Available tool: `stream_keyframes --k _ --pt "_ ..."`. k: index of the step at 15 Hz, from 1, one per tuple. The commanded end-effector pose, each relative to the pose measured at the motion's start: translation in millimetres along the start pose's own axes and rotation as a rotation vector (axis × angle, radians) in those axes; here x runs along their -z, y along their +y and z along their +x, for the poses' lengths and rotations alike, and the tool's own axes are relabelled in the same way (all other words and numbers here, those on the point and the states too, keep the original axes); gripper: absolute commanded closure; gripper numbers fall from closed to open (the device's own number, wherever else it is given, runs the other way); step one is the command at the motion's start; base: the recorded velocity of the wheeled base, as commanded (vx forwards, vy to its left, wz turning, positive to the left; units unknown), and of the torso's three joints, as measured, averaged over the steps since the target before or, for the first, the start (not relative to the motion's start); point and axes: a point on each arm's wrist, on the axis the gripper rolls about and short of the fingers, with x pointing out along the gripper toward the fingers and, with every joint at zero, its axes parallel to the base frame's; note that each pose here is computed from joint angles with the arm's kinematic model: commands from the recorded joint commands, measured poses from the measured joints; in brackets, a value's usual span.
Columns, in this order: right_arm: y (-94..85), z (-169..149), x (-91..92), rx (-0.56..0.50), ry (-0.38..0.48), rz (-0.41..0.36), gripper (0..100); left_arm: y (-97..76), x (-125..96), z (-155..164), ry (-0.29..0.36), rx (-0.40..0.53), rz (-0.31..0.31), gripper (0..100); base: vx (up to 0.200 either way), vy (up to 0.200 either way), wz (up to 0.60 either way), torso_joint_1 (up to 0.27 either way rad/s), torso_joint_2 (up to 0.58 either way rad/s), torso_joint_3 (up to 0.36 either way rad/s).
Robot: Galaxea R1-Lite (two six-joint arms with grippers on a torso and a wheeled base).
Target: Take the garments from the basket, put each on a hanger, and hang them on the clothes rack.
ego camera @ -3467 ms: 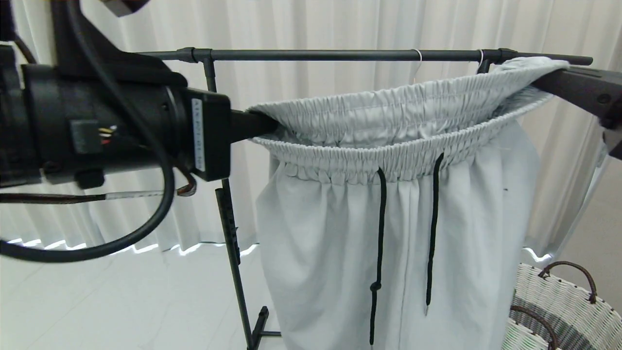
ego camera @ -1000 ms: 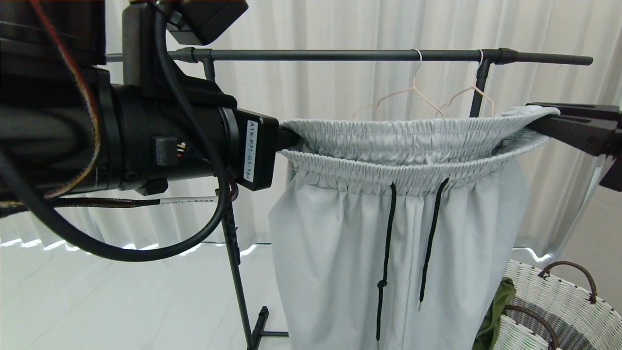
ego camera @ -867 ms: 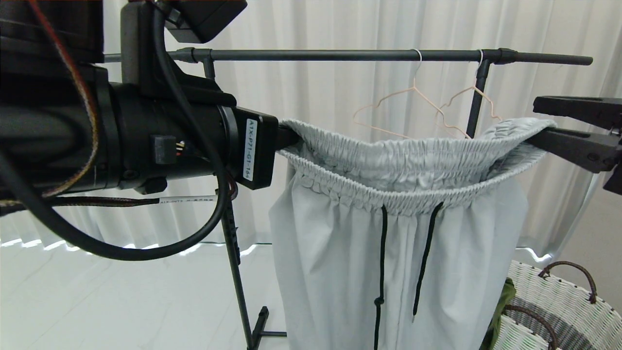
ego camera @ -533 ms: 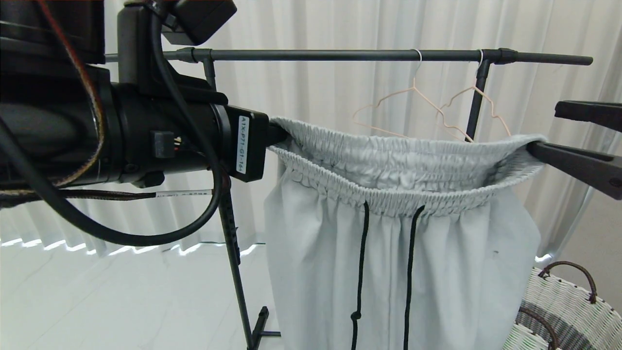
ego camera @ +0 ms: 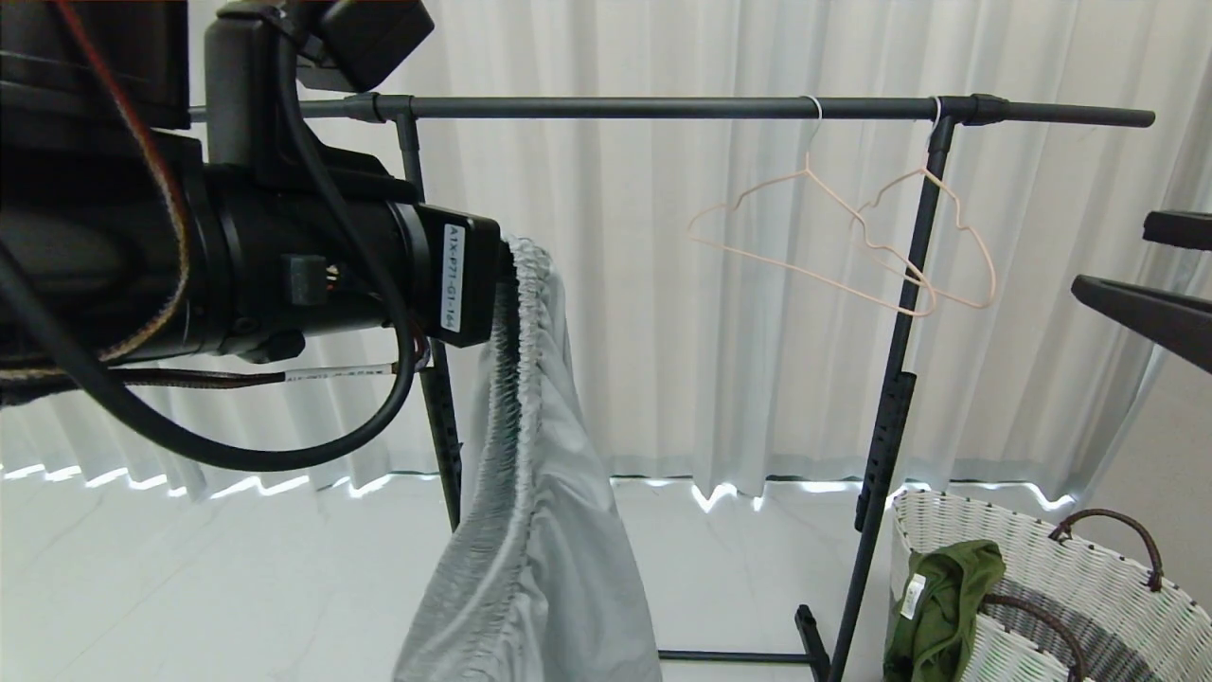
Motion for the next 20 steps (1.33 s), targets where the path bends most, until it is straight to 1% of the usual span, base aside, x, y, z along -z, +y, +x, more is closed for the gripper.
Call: stream_keyframes --k 1,2,3,5,6,9,11,12,14,16,17,20 --pt "-15.4 -5 10.4 0.105 0.086 0.032 0 3.9 0 -7 -0.010 -0.011 -0.005 100 0.000 0.000 0.00 0.000 0.00 0.000" --pt "-19.9 -8 14.6 0.137 0.120 0.049 0 9.7 2 -9 -0.007 -0.033 -0.007 100 0.000 0.000 0.00 0.000 0.00 0.000" --pt "-24.1 -9 17.0 0.166 0.137 0.056 0 14.7 7 -10 0.005 -0.053 0.011 100 0.000 0.000 0.00 0.000 0.00 0.000" --pt "-34.5 -13 22.9 0.232 0.173 0.076 0 32.9 25 -15 0.061 -0.126 0.083 100 0.000 0.000 0.00 0.000 0.00 0.000" --pt "-37.5 -16 26.6 0.257 0.204 0.088 0 37.5 33 -19 0.081 -0.143 0.093 100 0.000 0.000 0.00 0.000 0.00 0.000" --pt "-41.1 -24 38.6 0.306 0.316 0.084 0 44.6 47 -31 0.105 -0.177 0.079 100 0.000 0.000 0.00 0.000 0.00 0.000" --pt "-43.7 -23 44.2 0.414 0.372 0.070 0 49.3 51 -35 0.112 -0.199 0.070 100 0.000 0.000 0.00 0.000 0.00 0.000" --pt "-43.0 -22 46.3 0.447 0.393 0.059 0 50.3 52 -37 0.109 -0.204 0.066 100 0.000 0.000 0.00 0.000 0.00 0.000" --pt "-41.9 -23 50.0 0.487 0.416 0.054 0 51.4 55 -38 0.116 -0.207 0.064 100 0.000 0.000 0.00 0.000 0.00 0.000" --pt "-41.7 -25 54.1 0.513 0.424 0.028 0 51.5 60 -37 0.132 -0.208 0.064 100 0.000 0.000 0.00 0.000 0.00 0.000" --pt "-43.0 -23 57.6 0.514 0.424 0.026 0 51.8 63 -37 0.126 -0.212 0.063 100 0.000 0.000 0.00 0.000 0.00 0.000" --pt "-43.5 -22 64.9 0.534 0.379 -0.002 0 54.8 71 -35 0.090 -0.234 0.063 100 0.000 0.000 0.00 0.000 0.00 0.000"
